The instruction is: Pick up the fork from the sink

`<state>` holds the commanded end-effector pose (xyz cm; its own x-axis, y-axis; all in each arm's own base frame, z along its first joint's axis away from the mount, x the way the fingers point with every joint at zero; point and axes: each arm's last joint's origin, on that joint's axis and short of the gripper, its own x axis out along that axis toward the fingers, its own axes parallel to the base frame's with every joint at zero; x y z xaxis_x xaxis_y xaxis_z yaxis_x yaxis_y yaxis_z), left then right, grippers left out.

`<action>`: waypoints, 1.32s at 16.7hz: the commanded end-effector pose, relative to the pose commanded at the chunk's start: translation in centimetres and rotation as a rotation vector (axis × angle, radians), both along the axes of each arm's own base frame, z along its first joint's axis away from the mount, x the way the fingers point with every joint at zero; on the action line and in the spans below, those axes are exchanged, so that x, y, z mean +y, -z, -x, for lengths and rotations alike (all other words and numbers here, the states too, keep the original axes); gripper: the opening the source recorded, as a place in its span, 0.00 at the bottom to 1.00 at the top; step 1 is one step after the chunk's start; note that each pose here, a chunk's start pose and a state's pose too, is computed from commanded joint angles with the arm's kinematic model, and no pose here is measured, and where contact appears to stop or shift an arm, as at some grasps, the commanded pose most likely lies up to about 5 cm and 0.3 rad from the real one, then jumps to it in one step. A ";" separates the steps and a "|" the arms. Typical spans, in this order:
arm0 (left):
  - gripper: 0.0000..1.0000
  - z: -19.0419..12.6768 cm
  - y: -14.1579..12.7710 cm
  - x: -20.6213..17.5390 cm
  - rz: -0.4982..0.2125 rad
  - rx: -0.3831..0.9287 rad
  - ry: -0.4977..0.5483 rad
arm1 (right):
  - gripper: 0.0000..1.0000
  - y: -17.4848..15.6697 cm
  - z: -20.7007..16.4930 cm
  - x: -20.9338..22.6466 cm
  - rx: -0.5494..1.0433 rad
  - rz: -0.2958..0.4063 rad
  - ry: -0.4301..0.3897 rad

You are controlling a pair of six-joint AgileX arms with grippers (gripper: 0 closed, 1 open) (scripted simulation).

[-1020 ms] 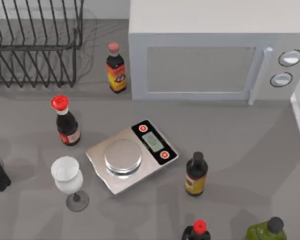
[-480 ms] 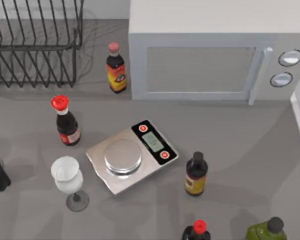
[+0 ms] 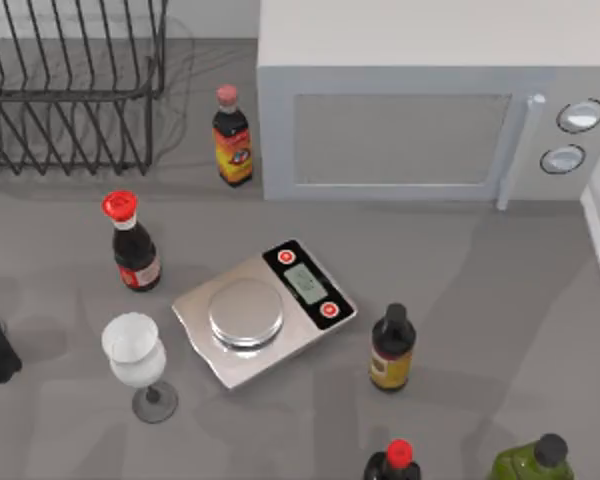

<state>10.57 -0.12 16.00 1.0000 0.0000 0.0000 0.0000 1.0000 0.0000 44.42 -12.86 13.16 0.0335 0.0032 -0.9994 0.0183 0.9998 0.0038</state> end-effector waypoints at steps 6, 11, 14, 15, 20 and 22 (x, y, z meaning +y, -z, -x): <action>1.00 0.0 0.0 0.0 0.000 0.000 0.000 | 0.00 -5.3 0.6 0.2 -0.014 0.004 0.000; 1.00 0.0 0.0 0.0 0.000 0.000 0.000 | 0.00 -5.8 1.0 2.0 -0.006 0.001 0.000; 1.00 0.0 0.0 0.0 0.000 0.000 0.000 | 0.00 -8.3 2.8 7.0 -0.002 0.000 0.008; 1.00 0.0 0.0 0.0 0.000 0.000 0.000 | 0.00 -9.4 3.9 9.1 -0.003 0.000 0.011; 1.00 0.0 0.0 0.0 0.000 0.000 0.000 | 0.00 -13.5 12.8 19.3 0.001 -0.002 0.003; 1.00 0.0 0.0 0.0 0.000 0.000 0.000 | 0.00 -13.9 16.7 21.9 0.015 -0.001 -0.006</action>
<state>10.57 -0.12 16.00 1.0000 0.0000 0.0000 0.0000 1.0000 0.0000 27.68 9.01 27.06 0.0182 0.0042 -0.9998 0.0120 0.9999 0.0045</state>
